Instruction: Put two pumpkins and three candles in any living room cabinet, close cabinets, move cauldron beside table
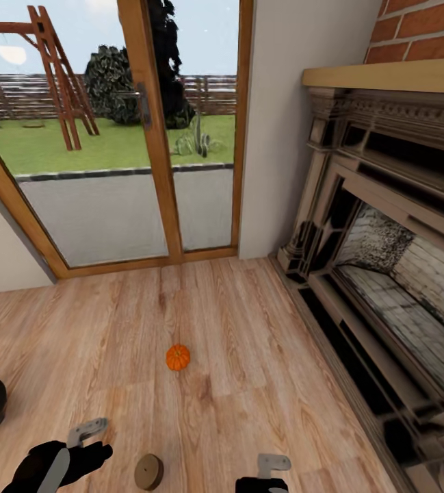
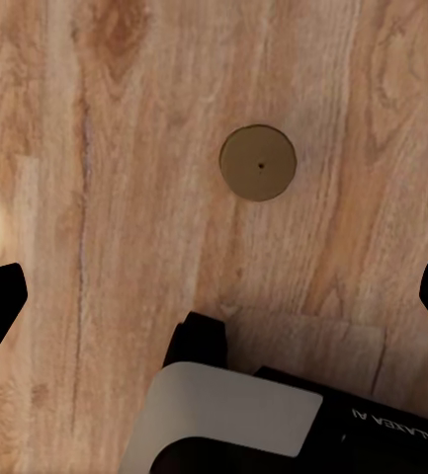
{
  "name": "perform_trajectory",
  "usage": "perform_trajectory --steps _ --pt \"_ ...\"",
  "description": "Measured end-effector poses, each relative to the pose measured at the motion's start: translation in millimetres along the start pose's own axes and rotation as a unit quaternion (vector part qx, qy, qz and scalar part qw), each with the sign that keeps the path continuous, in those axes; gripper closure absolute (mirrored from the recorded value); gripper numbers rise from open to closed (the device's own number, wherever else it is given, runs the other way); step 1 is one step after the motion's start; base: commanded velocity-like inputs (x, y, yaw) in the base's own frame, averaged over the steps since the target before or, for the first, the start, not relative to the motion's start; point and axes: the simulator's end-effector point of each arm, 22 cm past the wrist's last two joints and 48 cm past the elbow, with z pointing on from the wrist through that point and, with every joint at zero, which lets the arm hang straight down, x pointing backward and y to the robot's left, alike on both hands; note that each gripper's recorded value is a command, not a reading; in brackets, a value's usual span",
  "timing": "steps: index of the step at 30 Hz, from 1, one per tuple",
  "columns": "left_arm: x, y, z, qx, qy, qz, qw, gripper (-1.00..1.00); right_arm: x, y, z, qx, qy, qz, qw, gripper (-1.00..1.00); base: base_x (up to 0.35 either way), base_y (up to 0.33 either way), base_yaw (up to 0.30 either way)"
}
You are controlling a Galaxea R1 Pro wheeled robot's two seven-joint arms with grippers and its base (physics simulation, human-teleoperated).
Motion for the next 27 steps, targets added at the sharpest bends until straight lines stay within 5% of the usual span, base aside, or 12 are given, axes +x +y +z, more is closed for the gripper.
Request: perform_trajectory --steps 13,17,23,27 --pt "-11.5 -9.2 1.3 0.007 -0.016 0.006 0.9998 -1.00 1.6 -6.1 10.7 -0.001 0.000 0.008 1.0000 -1.00 0.003 0.000 0.000" --pt "14.3 -51.9 15.3 0.031 0.002 0.029 0.9991 -1.00 -1.4 -0.7 15.4 -0.007 -0.002 0.009 0.9999 -1.00 0.000 0.000 0.000" --pt "34.4 -85.3 32.2 0.031 0.000 0.052 0.9982 -1.00 -57.8 38.5 -4.2 -0.062 -0.014 0.003 0.9980 -1.00 0.000 0.000 0.000" --pt "42.8 -78.4 47.7 -0.026 0.007 0.064 0.9976 -1.00 -128.6 19.1 -34.1 -0.064 -0.039 0.042 0.9963 -1.00 0.000 0.000 0.000"
